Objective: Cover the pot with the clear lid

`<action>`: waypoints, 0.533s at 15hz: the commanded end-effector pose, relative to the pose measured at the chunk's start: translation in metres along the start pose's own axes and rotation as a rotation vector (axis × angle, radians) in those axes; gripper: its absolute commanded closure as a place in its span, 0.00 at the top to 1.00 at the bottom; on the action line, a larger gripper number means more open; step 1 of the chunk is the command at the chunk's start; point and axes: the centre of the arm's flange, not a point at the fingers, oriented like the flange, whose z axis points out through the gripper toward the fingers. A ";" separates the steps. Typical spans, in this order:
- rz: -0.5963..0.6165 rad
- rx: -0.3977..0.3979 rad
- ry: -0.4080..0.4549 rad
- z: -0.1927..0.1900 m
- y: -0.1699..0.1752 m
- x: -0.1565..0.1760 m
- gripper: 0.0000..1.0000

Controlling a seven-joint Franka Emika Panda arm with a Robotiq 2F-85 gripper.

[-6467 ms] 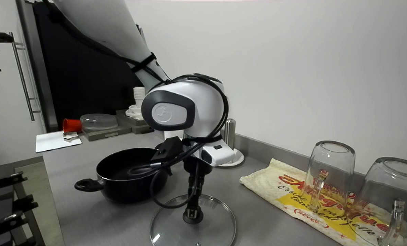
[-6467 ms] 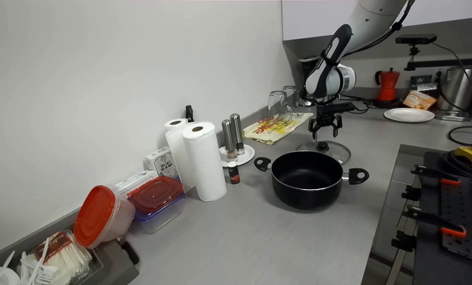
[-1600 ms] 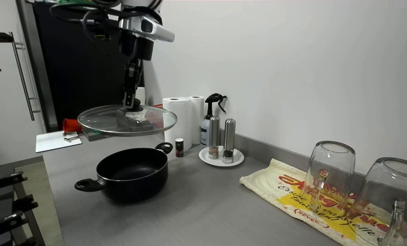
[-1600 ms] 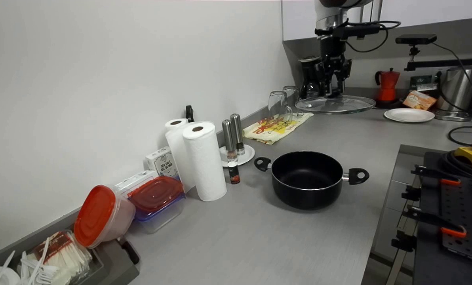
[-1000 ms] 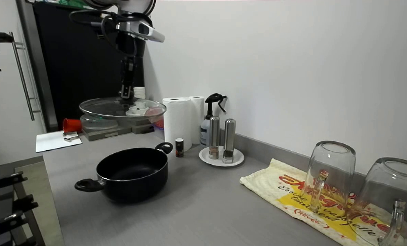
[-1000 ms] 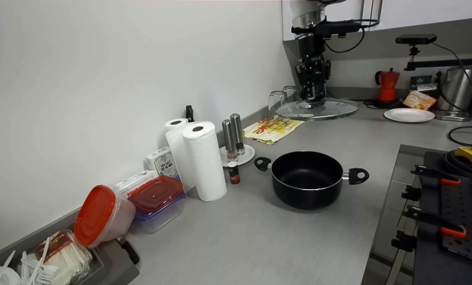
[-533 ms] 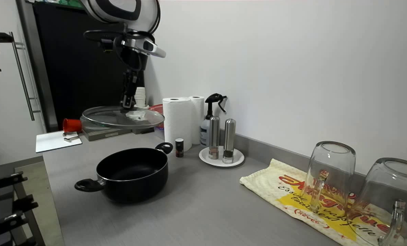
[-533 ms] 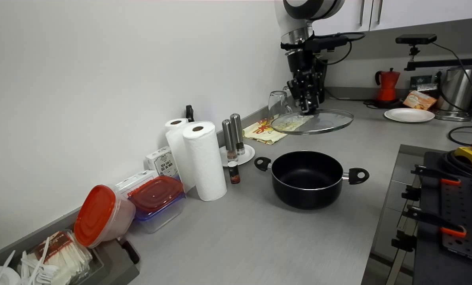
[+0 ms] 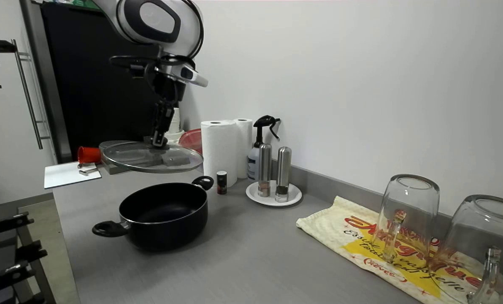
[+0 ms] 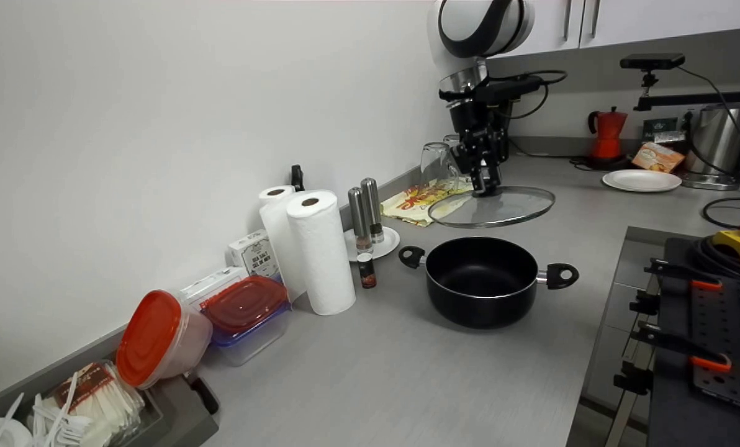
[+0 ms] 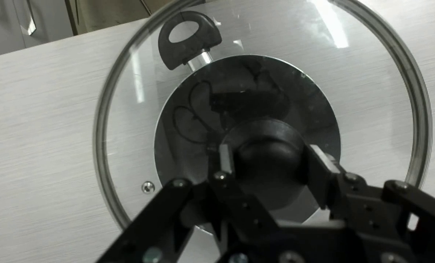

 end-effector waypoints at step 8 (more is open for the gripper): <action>0.085 0.047 0.096 0.019 -0.001 0.018 0.25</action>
